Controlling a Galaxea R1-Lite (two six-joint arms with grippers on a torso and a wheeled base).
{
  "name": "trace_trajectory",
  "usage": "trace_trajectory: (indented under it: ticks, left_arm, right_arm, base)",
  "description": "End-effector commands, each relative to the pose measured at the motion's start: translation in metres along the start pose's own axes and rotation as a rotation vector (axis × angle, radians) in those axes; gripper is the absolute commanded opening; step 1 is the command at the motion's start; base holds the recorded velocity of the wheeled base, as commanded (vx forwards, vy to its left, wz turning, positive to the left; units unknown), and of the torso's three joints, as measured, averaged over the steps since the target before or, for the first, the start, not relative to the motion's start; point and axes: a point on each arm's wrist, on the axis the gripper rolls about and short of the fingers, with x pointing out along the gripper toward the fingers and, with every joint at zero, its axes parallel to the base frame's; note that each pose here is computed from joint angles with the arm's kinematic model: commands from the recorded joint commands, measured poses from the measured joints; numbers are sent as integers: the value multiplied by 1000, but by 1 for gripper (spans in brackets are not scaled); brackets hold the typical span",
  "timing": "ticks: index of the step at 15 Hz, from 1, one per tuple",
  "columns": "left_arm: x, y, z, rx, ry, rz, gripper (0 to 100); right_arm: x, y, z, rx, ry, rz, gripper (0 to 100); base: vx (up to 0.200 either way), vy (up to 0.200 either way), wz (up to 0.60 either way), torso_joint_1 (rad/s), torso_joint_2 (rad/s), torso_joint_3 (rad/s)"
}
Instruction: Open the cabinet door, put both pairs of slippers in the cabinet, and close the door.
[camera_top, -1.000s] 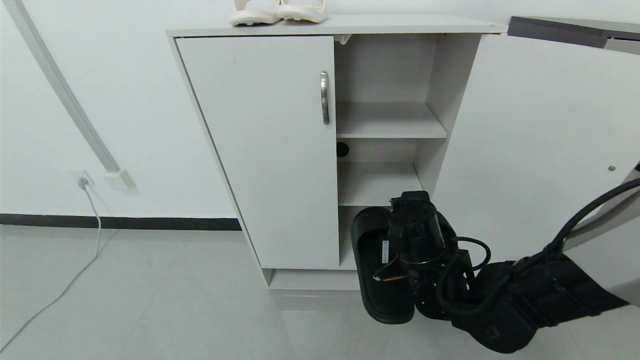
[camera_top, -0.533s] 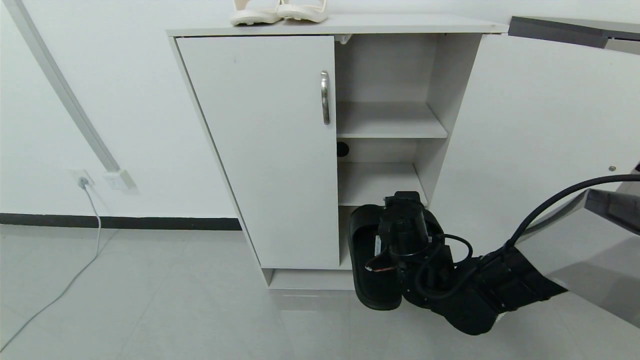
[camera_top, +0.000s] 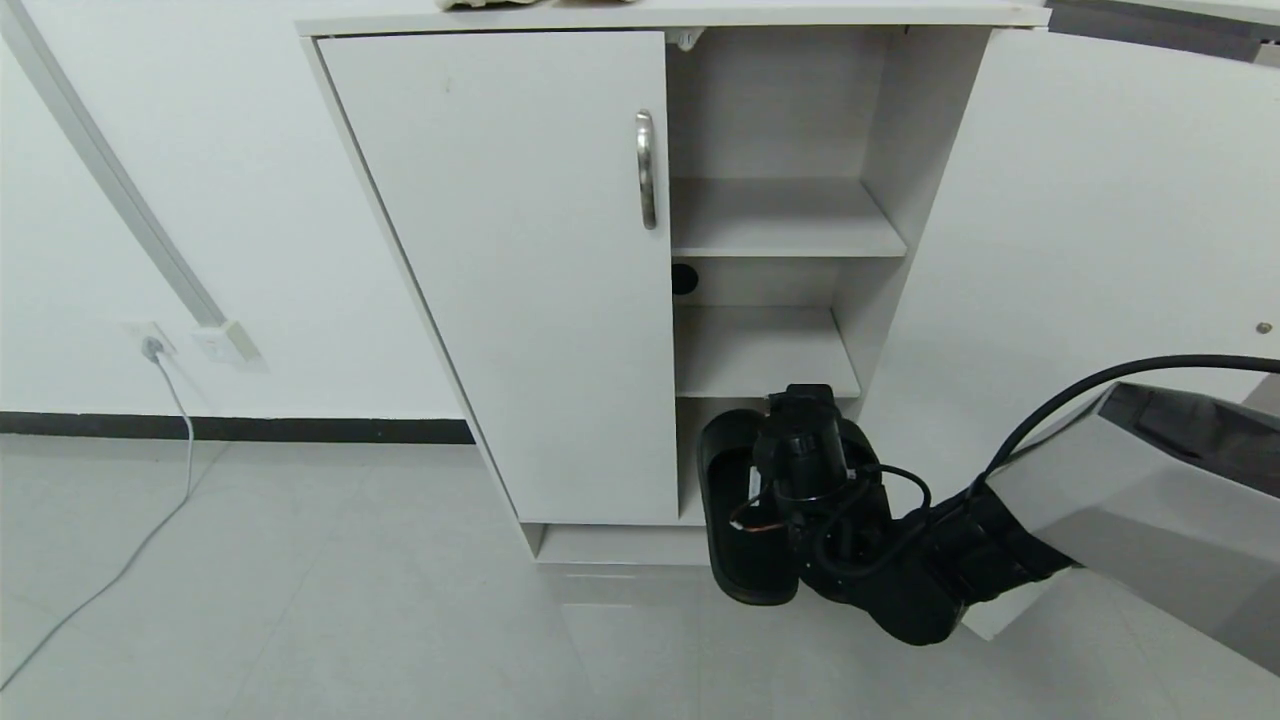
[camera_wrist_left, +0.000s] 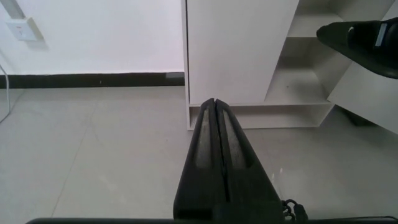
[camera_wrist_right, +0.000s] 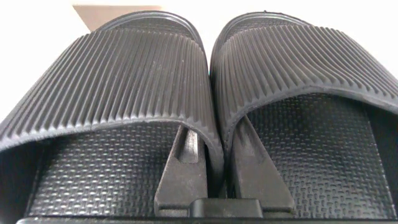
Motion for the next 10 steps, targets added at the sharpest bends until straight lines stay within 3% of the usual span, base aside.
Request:
trace_trajectory:
  ticks: [1,6,8,10]
  left_arm:
    - [0,0,0,1,1,0,0]
    - [0,0,0,-1,1,0,0]
    - [0,0,0,-1,1,1,0]
    - [0,0,0,-1,1,1,0]
  right_arm:
    - [1,-1,0,1,0,-2,0]
    - [1,1,1,-3,-7,1,0]
    - [-1,2,6,8,-44,15,0]
    - [-10,-1,19,-11,-144,36,0]
  base:
    - [0,0,0,2,-2,-193]
    - [0,0,0,1,3,-197]
    - [0,0,0,7,0,-161]
    - [0,0,0,1,4,-31]
